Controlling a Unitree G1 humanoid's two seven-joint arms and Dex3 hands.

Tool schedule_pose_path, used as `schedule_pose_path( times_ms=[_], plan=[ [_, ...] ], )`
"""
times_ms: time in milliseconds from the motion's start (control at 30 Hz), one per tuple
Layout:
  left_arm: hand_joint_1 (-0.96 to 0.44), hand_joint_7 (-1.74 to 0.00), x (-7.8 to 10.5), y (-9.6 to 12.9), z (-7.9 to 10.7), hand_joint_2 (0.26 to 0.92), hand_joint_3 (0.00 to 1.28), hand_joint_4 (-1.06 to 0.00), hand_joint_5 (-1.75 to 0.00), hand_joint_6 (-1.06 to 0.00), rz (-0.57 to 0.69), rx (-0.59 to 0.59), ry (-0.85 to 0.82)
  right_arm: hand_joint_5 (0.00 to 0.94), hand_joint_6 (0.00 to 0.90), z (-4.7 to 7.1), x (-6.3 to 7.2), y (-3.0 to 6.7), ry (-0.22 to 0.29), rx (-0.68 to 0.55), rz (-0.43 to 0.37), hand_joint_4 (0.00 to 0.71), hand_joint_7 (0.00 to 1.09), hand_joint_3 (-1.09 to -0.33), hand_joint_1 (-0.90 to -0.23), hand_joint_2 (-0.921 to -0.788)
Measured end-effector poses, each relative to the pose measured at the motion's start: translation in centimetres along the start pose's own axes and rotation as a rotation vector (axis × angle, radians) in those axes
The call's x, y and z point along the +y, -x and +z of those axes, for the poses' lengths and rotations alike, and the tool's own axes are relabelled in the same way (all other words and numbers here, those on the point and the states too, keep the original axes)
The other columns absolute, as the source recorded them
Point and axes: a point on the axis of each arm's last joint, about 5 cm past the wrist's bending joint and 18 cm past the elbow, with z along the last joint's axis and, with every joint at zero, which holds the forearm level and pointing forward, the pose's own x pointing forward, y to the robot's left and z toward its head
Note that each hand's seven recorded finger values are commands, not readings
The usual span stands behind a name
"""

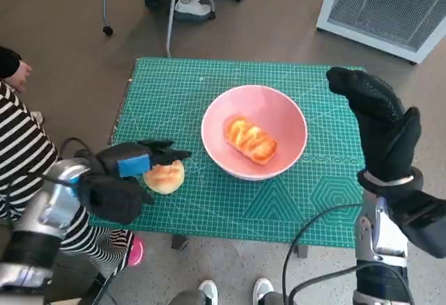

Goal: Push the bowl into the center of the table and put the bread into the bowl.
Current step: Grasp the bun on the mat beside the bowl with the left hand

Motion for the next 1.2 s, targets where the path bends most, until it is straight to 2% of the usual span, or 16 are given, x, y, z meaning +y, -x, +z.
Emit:
schedule_pose_path(
  times_ms=[200,367,433,467,500,533,567,600,633,667,767,900,1200],
  plan=[
    [-0.17,-0.02,-0.4,-1.4,-0.6,0.718,0.0,-0.22,-0.03,-0.27,-0.026,0.034,0.036,0.0,0.045,0.2,-0.1,0.05,0.005,0.0,0.001,0.161,0.5,-0.702,-0.749,-0.921],
    [-0.11,-0.07,-0.4,-2.2,-0.9,0.741,0.03,-0.42,-0.04,-0.49,-0.018,0.065,0.041,0.0,0.041,0.4,-0.1,0.07,0.007,-0.001,0.003,0.16,0.49,-0.702,-0.754,-0.921],
    [-0.08,-0.13,-0.6,-2.5,-1.0,0.756,0.07,-0.58,-0.06,-0.63,-0.011,0.08,0.028,0.0,0.04,0.4,-0.1,0.12,0.009,0.0,0.002,0.159,0.49,-0.702,-0.755,-0.921],
    [-0.07,-0.16,-0.8,-2.6,-1.0,0.755,0.09,-0.62,-0.05,-0.65,-0.002,0.086,0.017,0.0,0.04,0.5,-0.1,0.16,0.01,0.001,0.002,0.159,0.49,-0.702,-0.755,-0.921],
    [-0.06,-0.28,-0.9,-2.6,-1.0,0.751,0.14,-0.72,-0.07,-0.68,0.006,0.09,0.006,0.0,0.04,0.5,-0.1,0.19,0.01,0.002,0.0,0.159,0.49,-0.702,-0.756,-0.921],
    [-0.05,-0.34,-1.0,-2.7,-1.0,0.746,0.16,-0.76,-0.07,-0.67,0.015,0.094,-0.005,0.0,0.04,0.5,-0.1,0.22,0.01,0.003,-0.001,0.159,0.49,-0.702,-0.756,-0.921],
    [-0.16,-0.68,-1.1,-2.8,-1.0,0.804,0.15,-0.84,-0.1,-0.66,0.029,0.096,-0.019,0.0,0.039,0.5,-0.1,0.23,0.01,0.004,-0.002,0.159,0.49,-0.702,-0.756,-0.921],
    [-0.24,-0.9,-1.2,-2.8,-1.0,0.846,0.14,-0.89,-0.12,-0.65,0.038,0.099,-0.031,0.0,0.039,0.5,-0.1,0.22,0.01,0.004,-0.002,0.159,0.49,-0.702,-0.757,-0.921],
    [-0.24,-0.9,-1.3,-2.9,-1.0,0.846,0.14,-0.89,-0.12,-0.65,0.053,0.1,-0.044,0.0,0.039,0.5,-0.1,0.22,0.01,0.004,-0.002,0.159,0.49,-0.702,-0.757,-0.921],
    [-0.12,-1.07,-1.4,-2.9,-1.0,0.882,0.09,-0.84,-0.55,-0.62,0.07,0.097,-0.057,0.0,0.039,0.5,-0.1,0.22,0.011,0.003,-0.002,0.158,0.49,-0.702,-0.757,-0.921],
    [-0.04,-1.16,-1.6,-3.0,-1.0,0.907,0.05,-0.8,-0.89,-0.62,0.102,0.089,-0.091,0.0,0.039,0.6,-0.1,0.2,0.012,0.0,-0.002,0.157,0.49,-0.702,-0.758,-0.921],
    [-0.01,-1.14,-1.7,-3.0,-1.1,0.911,0.03,-0.79,-1.02,-0.64,0.137,0.078,-0.123,0.0,0.039,0.6,-0.1,0.2,0.012,0.001,-0.002,0.152,0.49,-0.702,-0.752,-0.921],
    [0.0,-1.15,-1.5,-2.6,-1.0,0.911,0.02,-0.8,-1.03,-0.66,0.166,0.033,-0.155,0.0,0.039,0.5,-0.2,0.25,0.012,0.004,-0.005,0.15,0.49,-0.703,-0.748,-0.921]
  ],
)
